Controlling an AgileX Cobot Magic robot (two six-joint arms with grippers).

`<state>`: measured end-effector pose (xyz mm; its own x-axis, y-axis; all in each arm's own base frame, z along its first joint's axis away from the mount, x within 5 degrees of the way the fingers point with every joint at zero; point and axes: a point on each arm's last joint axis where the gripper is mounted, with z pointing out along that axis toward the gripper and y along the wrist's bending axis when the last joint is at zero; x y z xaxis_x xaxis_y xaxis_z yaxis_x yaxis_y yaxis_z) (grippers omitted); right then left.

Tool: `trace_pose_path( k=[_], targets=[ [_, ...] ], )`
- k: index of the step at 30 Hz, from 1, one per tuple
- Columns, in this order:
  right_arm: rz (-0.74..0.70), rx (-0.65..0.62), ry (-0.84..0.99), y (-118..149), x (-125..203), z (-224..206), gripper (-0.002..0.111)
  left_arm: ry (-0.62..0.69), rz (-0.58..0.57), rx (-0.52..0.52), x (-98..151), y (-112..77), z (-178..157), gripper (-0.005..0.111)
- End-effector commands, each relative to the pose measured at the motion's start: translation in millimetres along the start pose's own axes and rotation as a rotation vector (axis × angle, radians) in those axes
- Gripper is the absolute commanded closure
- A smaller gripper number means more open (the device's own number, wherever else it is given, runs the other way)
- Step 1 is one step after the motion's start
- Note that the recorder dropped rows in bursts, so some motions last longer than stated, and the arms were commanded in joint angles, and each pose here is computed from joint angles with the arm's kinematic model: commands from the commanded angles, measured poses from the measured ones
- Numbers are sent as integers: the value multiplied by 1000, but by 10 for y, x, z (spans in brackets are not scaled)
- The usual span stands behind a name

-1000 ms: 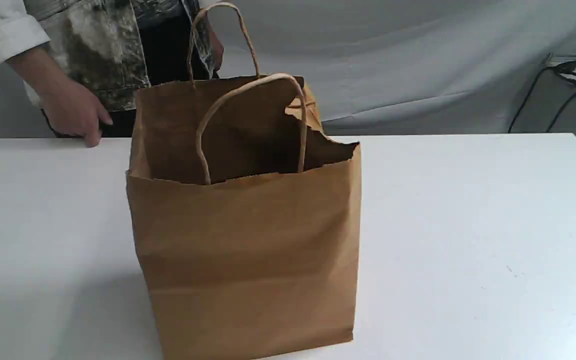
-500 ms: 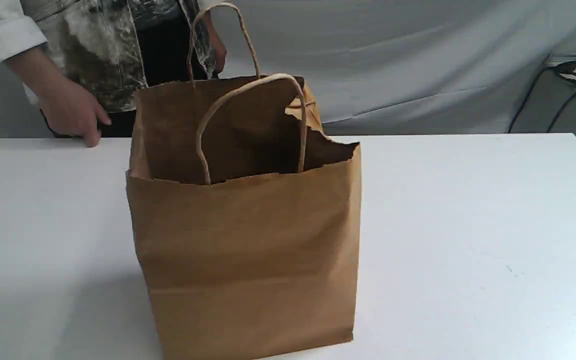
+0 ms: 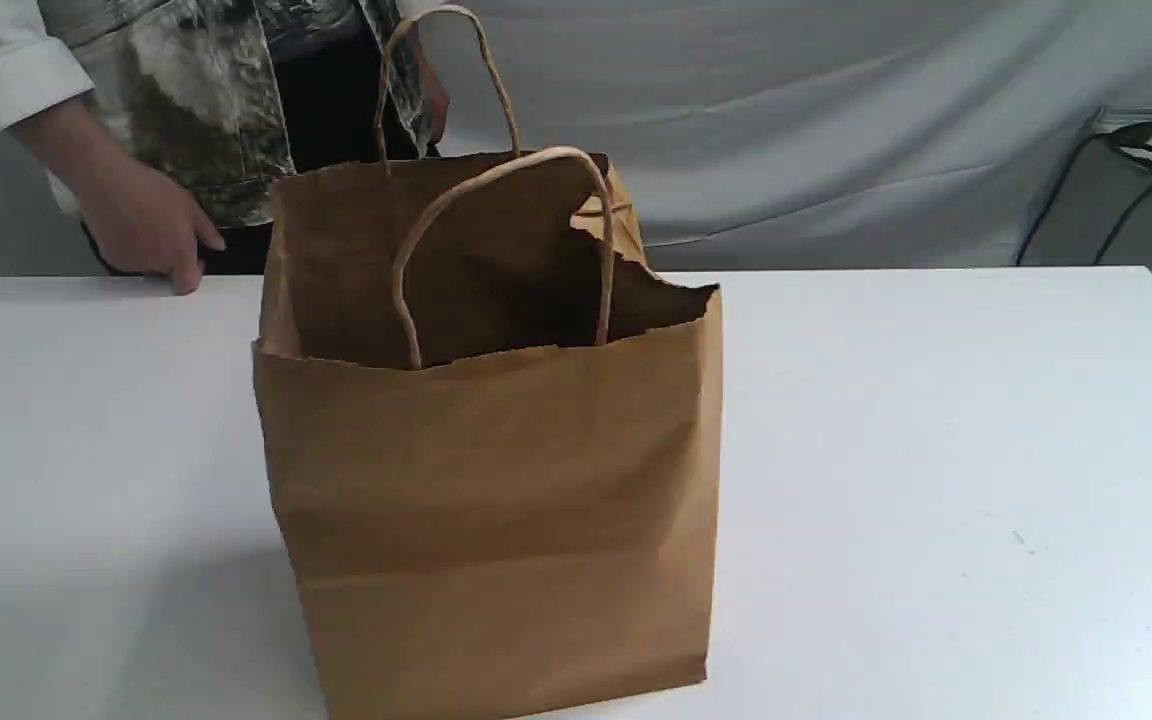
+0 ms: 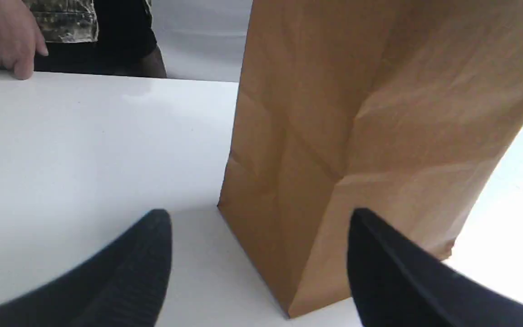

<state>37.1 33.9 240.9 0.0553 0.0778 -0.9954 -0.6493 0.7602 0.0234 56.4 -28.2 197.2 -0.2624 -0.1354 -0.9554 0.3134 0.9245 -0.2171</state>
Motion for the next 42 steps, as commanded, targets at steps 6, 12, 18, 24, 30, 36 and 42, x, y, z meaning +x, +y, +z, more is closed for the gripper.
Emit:
trace_pose_path(
  k=[6, 12, 18, 24, 30, 36, 42],
  targets=[
    [27, 53, -17, -56, 261, 32, 57, -13, -9, -5, -6, 6, 0, 48],
    [-102, 48, -3, -52, 271, 33, 57, -13, -9, -5, -6, 6, 0, 48],
    [-162, 156, 8, -112, 273, 26, 57, -13, -9, -5, -6, 6, 0, 48],
    [-167, 395, 51, -239, 297, -10, 57, -13, -9, -5, -6, 6, 0, 48],
    [-165, 577, 67, -330, 301, -57, 57, -13, -9, -5, -6, 6, 0, 48],
    [-174, 563, 220, -318, 430, -63, 57, -13, -9, -5, -6, 6, 0, 48],
    [-178, 540, 353, -305, 542, -84, 57, -13, -9, -5, -6, 6, 0, 48]
  ],
)
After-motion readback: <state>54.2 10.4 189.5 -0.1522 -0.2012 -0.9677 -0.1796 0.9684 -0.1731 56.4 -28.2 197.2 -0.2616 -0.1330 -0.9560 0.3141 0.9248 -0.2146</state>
